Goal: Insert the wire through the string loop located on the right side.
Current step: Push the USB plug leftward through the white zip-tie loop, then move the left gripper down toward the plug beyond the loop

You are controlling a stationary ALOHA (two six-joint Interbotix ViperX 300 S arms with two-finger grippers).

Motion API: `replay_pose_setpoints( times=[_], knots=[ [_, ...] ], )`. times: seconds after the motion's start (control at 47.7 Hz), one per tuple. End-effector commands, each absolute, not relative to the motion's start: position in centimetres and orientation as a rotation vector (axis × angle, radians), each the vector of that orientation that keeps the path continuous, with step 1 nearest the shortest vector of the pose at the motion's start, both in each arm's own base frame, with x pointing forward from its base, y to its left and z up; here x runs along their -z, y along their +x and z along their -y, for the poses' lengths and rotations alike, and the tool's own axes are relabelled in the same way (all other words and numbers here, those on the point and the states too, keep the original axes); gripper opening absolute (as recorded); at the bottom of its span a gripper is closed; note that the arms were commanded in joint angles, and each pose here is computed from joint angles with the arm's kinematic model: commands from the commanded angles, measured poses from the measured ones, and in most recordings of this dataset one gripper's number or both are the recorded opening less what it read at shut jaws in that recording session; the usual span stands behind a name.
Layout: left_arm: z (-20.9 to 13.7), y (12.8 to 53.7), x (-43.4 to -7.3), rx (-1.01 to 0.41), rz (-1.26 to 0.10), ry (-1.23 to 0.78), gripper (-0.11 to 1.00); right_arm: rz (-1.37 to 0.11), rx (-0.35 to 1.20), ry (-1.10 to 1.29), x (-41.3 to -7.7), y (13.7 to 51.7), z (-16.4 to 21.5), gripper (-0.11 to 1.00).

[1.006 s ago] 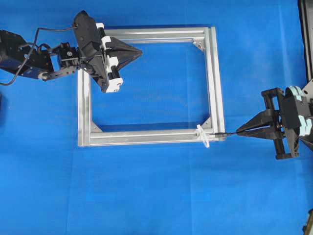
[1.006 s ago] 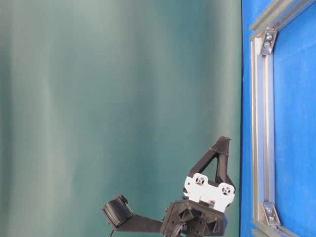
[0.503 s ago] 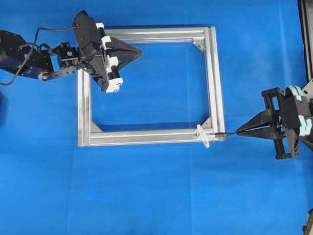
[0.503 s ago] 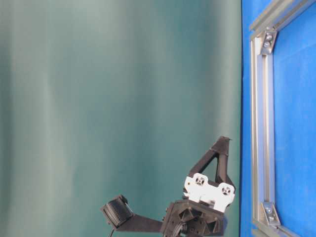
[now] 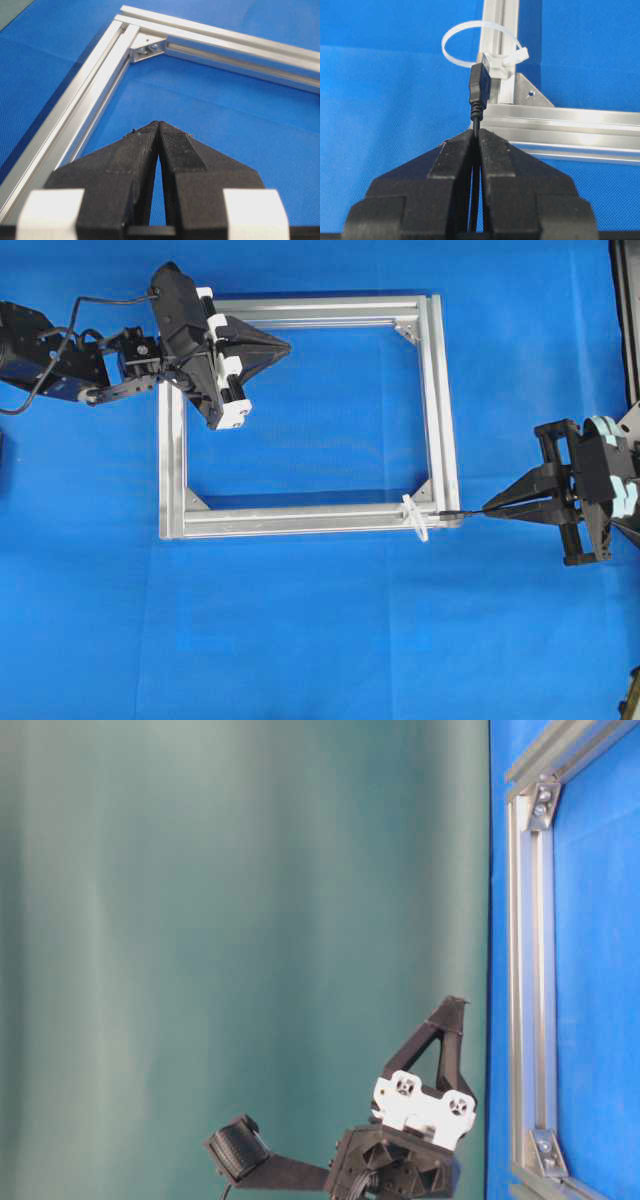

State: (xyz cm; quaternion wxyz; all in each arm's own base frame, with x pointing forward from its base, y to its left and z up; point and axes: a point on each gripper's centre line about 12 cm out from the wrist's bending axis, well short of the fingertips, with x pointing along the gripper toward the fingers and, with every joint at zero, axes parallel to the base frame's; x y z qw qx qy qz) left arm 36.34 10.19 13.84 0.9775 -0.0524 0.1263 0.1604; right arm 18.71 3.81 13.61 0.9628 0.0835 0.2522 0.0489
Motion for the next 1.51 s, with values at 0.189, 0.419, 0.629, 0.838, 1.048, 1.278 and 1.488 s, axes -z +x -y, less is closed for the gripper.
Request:
replay_pose_setpoints(
  times=[0.189,0.419,0.629,0.838,1.048,1.278,1.488],
  knots=[
    [-10.1,36.6,-15.3,-0.317,-0.207,-0.099,0.0,-0.46,-0.088,0.17,-14.2,19.7,-3.8,-0.03],
    [-10.0,36.5,-15.3,-0.316,-0.209,-0.098,0.0,-0.487,-0.073,0.155,-13.5,21.4,-4.1,-0.03],
    [-10.1,36.6,-15.3,-0.316,-0.208,-0.096,0.0,-0.455,-0.056,0.146,-13.4,23.5,-4.3,-0.03],
    [-10.1,36.6,-15.3,-0.316,-0.208,-0.096,0.0,-0.424,-0.051,0.142,-13.5,25.3,-4.7,-0.03],
    [-10.0,36.5,-15.3,-0.316,-0.209,-0.098,0.0,-0.433,-0.048,0.141,-13.3,26.4,-5.0,-0.03],
    [-10.0,36.6,-15.4,-0.315,-0.203,-0.098,0.0,-0.428,-0.047,0.142,-13.4,26.5,-4.9,-0.03],
    [-9.4,36.7,-15.4,-0.299,-0.197,-0.098,0.0,-0.428,-0.046,0.143,-13.4,26.5,-4.9,-0.03]
  ],
)
